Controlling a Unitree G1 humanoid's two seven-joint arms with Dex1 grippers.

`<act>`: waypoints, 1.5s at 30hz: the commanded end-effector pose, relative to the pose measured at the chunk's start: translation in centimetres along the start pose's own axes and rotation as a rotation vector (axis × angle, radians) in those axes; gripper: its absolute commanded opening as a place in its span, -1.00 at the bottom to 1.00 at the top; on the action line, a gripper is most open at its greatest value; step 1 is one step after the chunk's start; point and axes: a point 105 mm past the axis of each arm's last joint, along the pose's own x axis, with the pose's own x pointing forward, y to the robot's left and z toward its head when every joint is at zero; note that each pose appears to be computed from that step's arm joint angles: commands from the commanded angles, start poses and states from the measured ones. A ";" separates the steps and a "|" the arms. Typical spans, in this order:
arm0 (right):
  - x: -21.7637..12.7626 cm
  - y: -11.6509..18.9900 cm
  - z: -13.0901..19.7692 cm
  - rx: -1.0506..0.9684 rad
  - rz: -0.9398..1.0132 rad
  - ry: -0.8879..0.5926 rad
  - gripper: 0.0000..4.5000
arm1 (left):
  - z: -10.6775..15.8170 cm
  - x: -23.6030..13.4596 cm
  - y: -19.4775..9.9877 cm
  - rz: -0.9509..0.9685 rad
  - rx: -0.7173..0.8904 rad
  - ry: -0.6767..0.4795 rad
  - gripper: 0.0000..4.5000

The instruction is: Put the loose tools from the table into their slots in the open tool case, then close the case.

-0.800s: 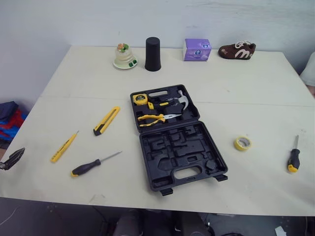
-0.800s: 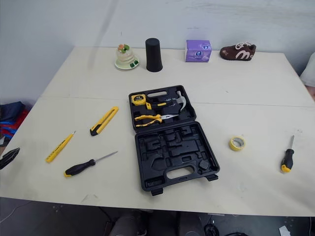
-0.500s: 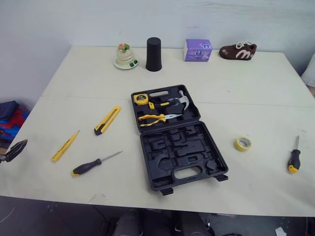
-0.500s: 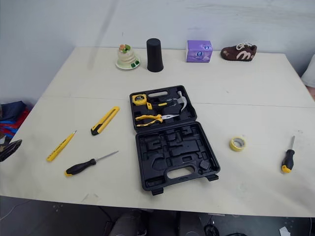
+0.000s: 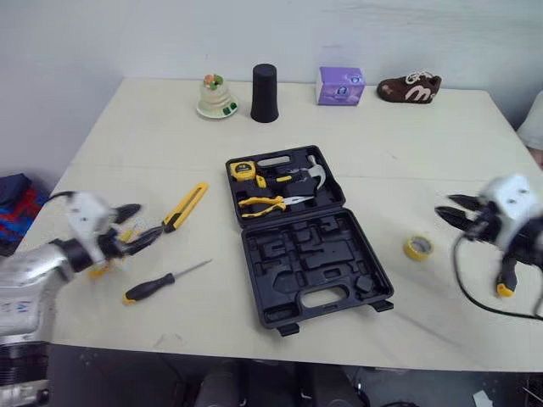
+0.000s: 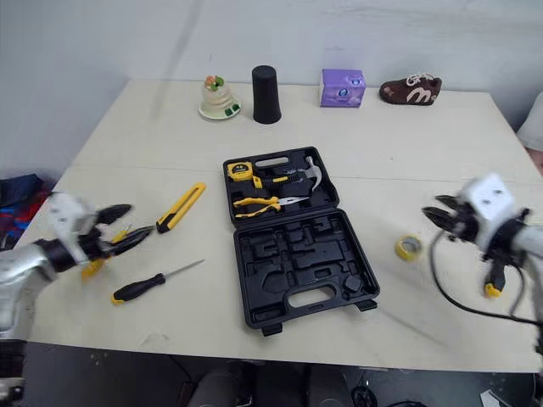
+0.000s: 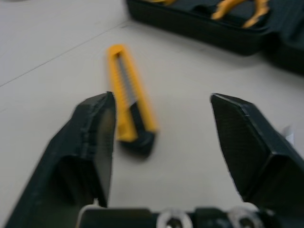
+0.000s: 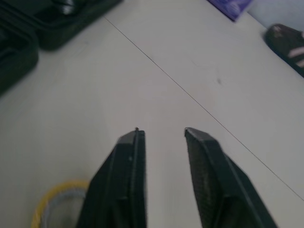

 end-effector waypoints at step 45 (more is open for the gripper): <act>3.1 9.7 1.6 -0.187 0.482 0.019 -1.00 | 2.8 11.8 -11.4 -0.476 0.076 0.078 -0.97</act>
